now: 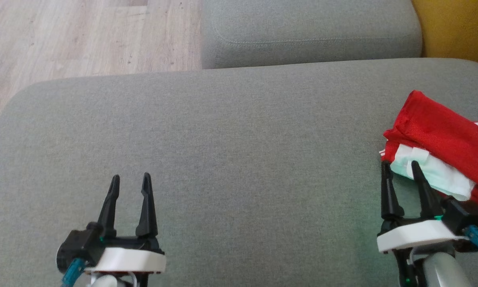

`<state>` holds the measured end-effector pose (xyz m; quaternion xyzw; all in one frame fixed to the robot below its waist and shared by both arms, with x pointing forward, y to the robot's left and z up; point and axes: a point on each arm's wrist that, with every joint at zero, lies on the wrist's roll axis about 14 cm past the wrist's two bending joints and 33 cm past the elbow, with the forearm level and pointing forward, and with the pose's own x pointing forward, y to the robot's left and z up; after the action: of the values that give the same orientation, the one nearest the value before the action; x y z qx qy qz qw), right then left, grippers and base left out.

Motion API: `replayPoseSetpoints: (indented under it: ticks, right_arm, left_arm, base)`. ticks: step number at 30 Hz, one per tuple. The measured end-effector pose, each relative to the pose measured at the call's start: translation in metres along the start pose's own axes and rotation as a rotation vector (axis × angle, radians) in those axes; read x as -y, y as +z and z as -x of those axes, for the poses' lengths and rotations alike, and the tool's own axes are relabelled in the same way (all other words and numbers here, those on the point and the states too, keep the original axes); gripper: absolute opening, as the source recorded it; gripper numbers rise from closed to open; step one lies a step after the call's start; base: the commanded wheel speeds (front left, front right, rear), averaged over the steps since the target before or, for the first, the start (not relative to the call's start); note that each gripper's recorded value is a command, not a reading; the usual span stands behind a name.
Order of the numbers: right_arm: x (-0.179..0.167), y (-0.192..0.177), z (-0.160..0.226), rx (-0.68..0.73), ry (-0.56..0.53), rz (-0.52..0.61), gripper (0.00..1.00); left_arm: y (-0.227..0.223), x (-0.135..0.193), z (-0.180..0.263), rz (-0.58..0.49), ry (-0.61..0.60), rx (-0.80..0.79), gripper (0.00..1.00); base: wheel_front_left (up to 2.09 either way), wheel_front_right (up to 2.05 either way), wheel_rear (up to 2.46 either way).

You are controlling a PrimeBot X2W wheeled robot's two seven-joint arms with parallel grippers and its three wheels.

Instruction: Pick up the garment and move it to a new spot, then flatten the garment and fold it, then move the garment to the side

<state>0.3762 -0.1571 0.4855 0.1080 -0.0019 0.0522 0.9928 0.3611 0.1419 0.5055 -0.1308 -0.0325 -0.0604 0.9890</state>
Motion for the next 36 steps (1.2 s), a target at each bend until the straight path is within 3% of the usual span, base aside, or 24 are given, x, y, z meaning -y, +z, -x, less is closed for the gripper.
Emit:
replayPoseSetpoints:
  ticks: [7, 11, 24, 25, 30, 36]
  right_arm:
    - [0.001, 0.010, -0.002, 0.033, -0.003, -0.012, 1.00]
    - [0.002, 0.012, -0.001, 0.039, -0.006, -0.007, 1.00]
    - [0.000, 0.011, 0.001, 0.039, -0.003, -0.024, 1.00]
    - [0.001, 0.007, 0.002, 0.026, -0.007, -0.025, 0.00]
    - [0.009, -0.030, 0.021, -0.091, -0.040, -0.043, 0.00]
    - [0.012, -0.034, 0.024, -0.106, -0.064, -0.106, 0.00]
  left_arm:
    - [-0.003, -0.006, 0.003, 0.001, 0.020, -0.010, 1.00]
    - [-0.002, -0.006, 0.002, 0.076, 0.025, -0.001, 1.00]
    - [0.005, -0.007, -0.002, 0.074, 0.020, 0.020, 1.00]
    - [0.001, -0.008, -0.001, 0.073, 0.025, 0.007, 0.00]
    - [-0.034, -0.018, 0.017, 0.086, 0.066, -0.106, 0.00]
    - [-0.038, -0.021, 0.020, 0.146, 0.090, -0.120, 0.00]
  base:
    - [0.00, 0.00, 0.00]
    - [0.00, 0.00, 0.00]
    - [0.00, 0.00, 0.00]
    - [0.00, 0.00, 0.00]
    - [0.00, 0.00, 0.00]
    - [0.00, 0.00, 0.00]
